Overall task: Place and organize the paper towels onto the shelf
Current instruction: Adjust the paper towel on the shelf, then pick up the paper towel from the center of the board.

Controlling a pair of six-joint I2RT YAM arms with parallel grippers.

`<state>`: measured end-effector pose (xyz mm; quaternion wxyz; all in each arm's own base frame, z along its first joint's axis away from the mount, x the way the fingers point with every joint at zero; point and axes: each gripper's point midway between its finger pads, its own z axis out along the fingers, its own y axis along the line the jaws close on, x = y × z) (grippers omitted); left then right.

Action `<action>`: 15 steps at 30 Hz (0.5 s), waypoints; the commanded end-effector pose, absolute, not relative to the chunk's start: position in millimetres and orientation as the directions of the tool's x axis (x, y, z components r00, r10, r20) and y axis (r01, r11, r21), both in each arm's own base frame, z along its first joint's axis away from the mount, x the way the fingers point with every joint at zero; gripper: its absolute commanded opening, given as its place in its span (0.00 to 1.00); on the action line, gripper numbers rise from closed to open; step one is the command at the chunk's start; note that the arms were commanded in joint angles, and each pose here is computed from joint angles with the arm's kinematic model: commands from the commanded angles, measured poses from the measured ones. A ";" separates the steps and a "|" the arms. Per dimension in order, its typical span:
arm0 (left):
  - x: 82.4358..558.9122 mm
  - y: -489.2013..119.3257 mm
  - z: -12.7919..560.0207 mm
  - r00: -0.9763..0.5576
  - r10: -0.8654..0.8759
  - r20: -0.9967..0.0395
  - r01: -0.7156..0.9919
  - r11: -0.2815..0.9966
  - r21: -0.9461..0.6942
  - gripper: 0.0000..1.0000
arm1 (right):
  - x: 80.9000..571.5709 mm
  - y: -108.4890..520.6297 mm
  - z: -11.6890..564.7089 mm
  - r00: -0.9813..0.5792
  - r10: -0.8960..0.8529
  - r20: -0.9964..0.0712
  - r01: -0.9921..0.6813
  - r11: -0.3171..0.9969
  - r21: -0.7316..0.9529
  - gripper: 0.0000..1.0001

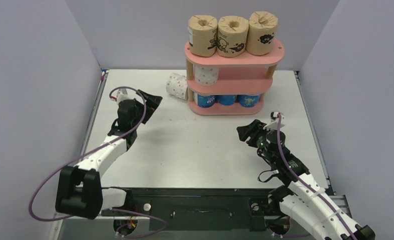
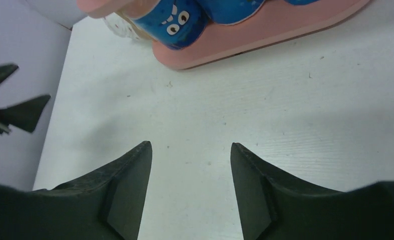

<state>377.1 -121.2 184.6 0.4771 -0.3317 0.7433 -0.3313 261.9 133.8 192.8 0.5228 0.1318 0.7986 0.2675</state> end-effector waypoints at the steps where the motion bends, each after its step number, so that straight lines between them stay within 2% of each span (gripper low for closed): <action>1: 438.2 -131.0 251.3 -0.310 -0.820 -0.482 0.046 0.493 -0.869 0.96 | 254.9 142.5 187.6 -0.421 0.490 -0.763 -0.137 0.798 0.587 0.60; 2: 453.2 -131.0 228.7 -0.338 -0.806 -0.485 0.012 0.512 -0.859 0.96 | 253.2 145.4 185.1 -0.433 0.490 -0.756 -0.145 0.790 0.595 0.63; 3: 468.2 -129.5 244.9 -0.327 -0.801 -0.502 0.060 0.512 -0.857 0.96 | 251.1 149.4 180.0 -0.449 0.487 -0.749 -0.159 0.782 0.603 0.63; 4: 483.6 -128.6 222.4 -0.354 -0.789 -0.502 0.031 0.527 -0.849 0.96 | 250.3 151.0 177.7 -0.456 0.489 -0.744 -0.163 0.776 0.609 0.64; 5: 496.6 -129.3 239.1 -0.360 -0.774 -0.521 0.104 0.522 -0.847 0.96 | 248.8 153.4 174.1 -0.466 0.483 -0.741 -0.172 0.772 0.612 0.64; 6: 511.3 -133.4 215.5 -0.404 -0.756 -0.514 0.106 0.520 -0.848 0.96 | 247.7 154.2 169.7 -0.474 0.478 -0.739 -0.173 0.773 0.611 0.65; 7: 523.5 -136.7 240.9 -0.414 -0.736 -0.535 0.216 0.491 -0.844 0.96 | 247.2 155.3 168.9 -0.477 0.474 -0.740 -0.182 0.771 0.611 0.65; 8: 538.4 -133.4 213.6 -0.454 -0.731 -0.509 0.193 0.476 -0.858 0.96 | 246.3 155.5 164.8 -0.483 0.470 -0.739 -0.181 0.772 0.609 0.65; 9: 547.1 -139.4 235.6 -0.466 -0.719 -0.515 0.279 0.433 -0.857 0.96 | 245.8 156.2 163.7 -0.486 0.463 -0.741 -0.187 0.773 0.606 0.65; 12: 576.0 -134.2 214.1 -0.485 -0.722 -0.494 0.316 0.383 -0.868 0.96 | 243.5 154.1 155.7 -0.495 0.445 -0.747 -0.184 0.786 0.590 0.65; 14: 588.9 -133.3 208.5 -0.478 -0.715 -0.510 0.320 0.399 -0.859 0.96 | 243.4 149.2 153.5 -0.483 0.441 -0.756 -0.173 0.799 0.576 0.65; 15: 596.5 -131.3 213.3 -0.453 -0.701 -0.551 0.341 0.434 -0.834 0.96 | 243.4 147.5 152.6 -0.479 0.434 -0.763 -0.173 0.805 0.567 0.65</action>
